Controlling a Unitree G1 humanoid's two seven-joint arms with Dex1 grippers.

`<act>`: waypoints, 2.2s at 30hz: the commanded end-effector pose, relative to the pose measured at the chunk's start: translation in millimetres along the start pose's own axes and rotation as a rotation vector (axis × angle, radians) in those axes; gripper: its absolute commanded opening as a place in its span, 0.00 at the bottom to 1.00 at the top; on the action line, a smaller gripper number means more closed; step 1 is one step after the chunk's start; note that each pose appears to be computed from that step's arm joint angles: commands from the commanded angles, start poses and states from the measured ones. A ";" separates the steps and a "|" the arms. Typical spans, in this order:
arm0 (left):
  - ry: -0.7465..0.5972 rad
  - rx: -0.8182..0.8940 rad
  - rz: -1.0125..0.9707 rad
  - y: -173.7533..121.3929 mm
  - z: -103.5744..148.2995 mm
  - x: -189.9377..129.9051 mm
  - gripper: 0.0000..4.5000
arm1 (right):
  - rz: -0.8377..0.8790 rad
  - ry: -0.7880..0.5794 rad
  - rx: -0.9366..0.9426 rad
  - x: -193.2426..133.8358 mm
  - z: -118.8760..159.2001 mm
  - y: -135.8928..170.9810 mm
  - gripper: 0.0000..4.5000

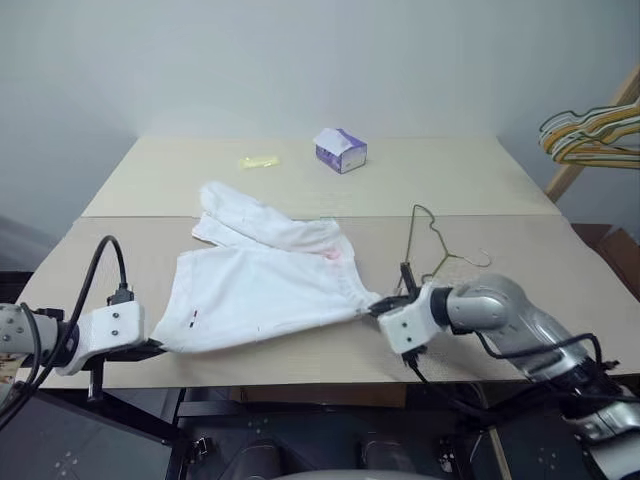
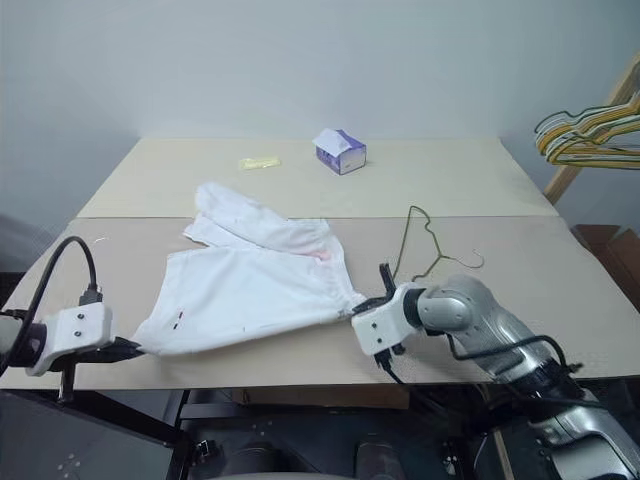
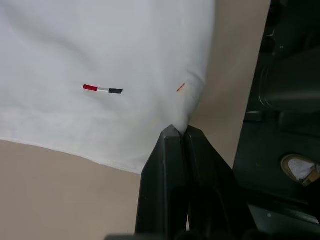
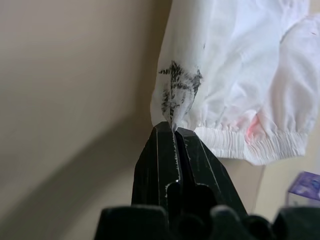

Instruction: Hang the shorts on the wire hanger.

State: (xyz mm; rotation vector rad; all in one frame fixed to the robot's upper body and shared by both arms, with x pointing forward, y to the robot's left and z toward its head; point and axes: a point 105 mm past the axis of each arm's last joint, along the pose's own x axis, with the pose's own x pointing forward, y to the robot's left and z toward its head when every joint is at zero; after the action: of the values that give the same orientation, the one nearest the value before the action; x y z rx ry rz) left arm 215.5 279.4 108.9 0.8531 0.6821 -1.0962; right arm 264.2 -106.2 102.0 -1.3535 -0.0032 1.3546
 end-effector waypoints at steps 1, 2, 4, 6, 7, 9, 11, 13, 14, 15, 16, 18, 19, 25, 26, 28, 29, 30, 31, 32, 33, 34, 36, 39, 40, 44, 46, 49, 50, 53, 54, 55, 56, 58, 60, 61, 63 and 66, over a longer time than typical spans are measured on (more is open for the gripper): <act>-0.035 0.080 0.012 5.7 17.4 -4.6 0.00 | -0.043 -0.089 0.128 -16.6 18.3 -17.2 0.01; -0.060 0.093 0.031 12.5 23.3 -2.8 0.00 | -0.051 -0.090 0.215 -16.4 14.4 -24.7 0.01; -0.092 0.115 0.110 35.4 32.6 2.3 0.00 | -0.093 -0.077 0.369 -13.6 0.5 -45.4 0.01; -0.127 0.138 0.285 82.9 48.4 7.4 0.00 | -0.191 -0.032 0.519 -9.2 -25.0 -81.2 0.01; -0.150 0.153 0.410 112.6 60.2 6.3 0.00 | -0.253 -0.004 0.567 -9.6 -37.0 -101.4 0.01; -0.218 0.190 0.817 186.8 96.0 -18.6 0.00 | -0.491 0.100 0.618 -25.3 -65.6 -156.9 0.01; -0.302 0.156 1.185 235.5 128.2 -61.4 0.00 | -0.740 0.193 0.589 -51.7 -83.6 -202.9 0.01; -0.469 0.119 1.473 254.9 158.6 -118.7 0.00 | -1.082 0.268 0.463 -96.9 -89.4 -248.3 0.01; -0.590 0.096 1.583 255.6 172.3 -147.9 0.00 | -1.246 0.262 0.434 -122.3 -86.5 -265.6 0.01; -0.704 0.091 1.646 251.9 183.5 -171.3 0.00 | -1.366 0.237 0.421 -143.3 -81.4 -276.5 0.01; -0.785 0.103 1.665 246.9 190.2 -185.5 0.00 | -1.427 0.220 0.396 -154.3 -77.4 -280.6 0.01; -0.854 0.127 1.658 239.9 194.2 -197.9 0.00 | -1.460 0.203 0.333 -159.0 -71.6 -280.5 0.01; -0.865 0.146 1.650 236.1 193.2 -199.9 0.00 | -1.456 0.177 0.320 -155.6 -68.6 -277.7 0.01; -0.822 0.277 1.294 196.0 169.6 -154.6 0.00 | -1.187 0.157 0.176 -90.5 -63.2 -230.0 0.01; -0.788 0.294 1.210 185.7 161.4 -142.2 0.00 | -1.128 0.180 0.121 -78.5 -63.6 -219.1 0.01; -0.724 0.263 1.017 162.2 140.7 -116.2 0.00 | -0.984 0.198 0.037 -52.4 -63.7 -192.4 0.01; -0.667 0.266 0.891 145.8 129.4 -100.7 0.00 | -0.907 0.192 0.002 -41.0 -62.0 -178.7 0.01; -0.596 0.273 0.755 125.8 115.4 -83.4 0.00 | -0.834 0.176 -0.030 -30.8 -59.1 -164.4 0.01; -0.522 0.239 0.624 106.8 99.4 -68.3 0.00 | -0.767 0.165 -0.037 -22.5 -58.0 -151.2 0.01; -0.429 0.229 0.496 85.2 81.7 -53.8 0.00 | -0.696 0.157 -0.061 -15.2 -56.3 -137.3 0.01; -0.346 0.210 0.400 67.3 65.1 -43.6 0.00 | -0.634 0.151 -0.071 -9.8 -55.2 -125.0 0.01; -0.278 0.184 0.324 52.6 50.8 -36.6 0.00 | -0.572 0.141 -0.077 -5.3 -53.4 -113.3 0.01; -0.176 0.142 0.231 31.4 29.3 -29.5 0.00 | -0.438 0.106 -0.085 0.6 -46.7 -88.6 0.01; -0.062 0.110 0.164 12.6 9.8 -24.3 0.00 | -0.231 0.069 -0.097 2.5 -37.2 -50.5 0.01; -0.033 0.106 0.137 6.8 5.9 -22.7 0.00 | -0.181 0.060 -0.106 2.2 -34.0 -40.8 0.01; 0.040 0.095 0.051 -11.2 -1.8 -18.8 0.00 | -0.128 0.048 -0.112 3.6 -26.6 -27.4 0.01; 0.082 0.102 0.016 -18.7 -5.2 -16.6 0.00 | -0.102 0.049 -0.117 3.7 -24.7 -22.1 0.01; 0.080 0.098 -0.036 -29.6 -0.8 -12.6 0.00 | -0.051 0.047 -0.118 1.0 -21.6 -14.7 0.01; 0.072 0.092 -0.044 -31.5 1.5 -11.7 0.00 | -0.029 0.042 -0.114 -0.1 -20.2 -11.3 0.01; 0.066 0.094 -0.050 -29.2 3.6 -7.3 0.00 | 0.032 0.009 -0.140 -0.4 -13.2 -1.1 0.06; 0.065 0.095 -0.048 -26.8 4.1 -5.8 0.00 | 0.041 0.009 -0.138 0.7 -13.2 0.4 0.11; 0.064 0.095 -0.046 -25.1 4.4 -5.0 0.00 | 0.045 0.011 -0.134 1.5 -13.5 1.0 0.16; 0.058 0.104 -0.052 -24.0 5.9 -4.5 0.05 | 0.046 0.016 -0.139 2.2 -14.5 0.7 0.24; 0.052 0.120 -0.055 -21.1 9.5 -4.9 0.15 | 0.061 0.018 -0.132 0.2 -15.5 1.5 0.40; 0.052 0.125 -0.056 -19.7 11.1 -6.0 0.29 | 0.075 0.013 -0.121 -3.0 -14.7 2.7 0.56; 0.046 0.125 -0.060 -19.3 13.5 -8.8 0.36 | 0.085 0.007 -0.103 -8.8 -14.1 3.3 0.63; 0.028 0.125 -0.066 -18.1 19.5 -15.6 0.51 | 0.093 -0.007 -0.048 -22.2 -13.4 1.2 0.78; -0.028 0.129 -0.048 -12.0 31.0 -26.2 0.73 | 0.014 -0.039 0.161 -40.2 -14.6 -17.9 1.00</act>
State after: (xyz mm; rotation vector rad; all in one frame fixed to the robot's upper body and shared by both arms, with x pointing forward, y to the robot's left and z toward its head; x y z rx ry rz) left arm 191.9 267.1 123.2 0.9045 0.6832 -1.2081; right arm 266.2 -138.1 109.1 -1.2776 0.1211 1.4284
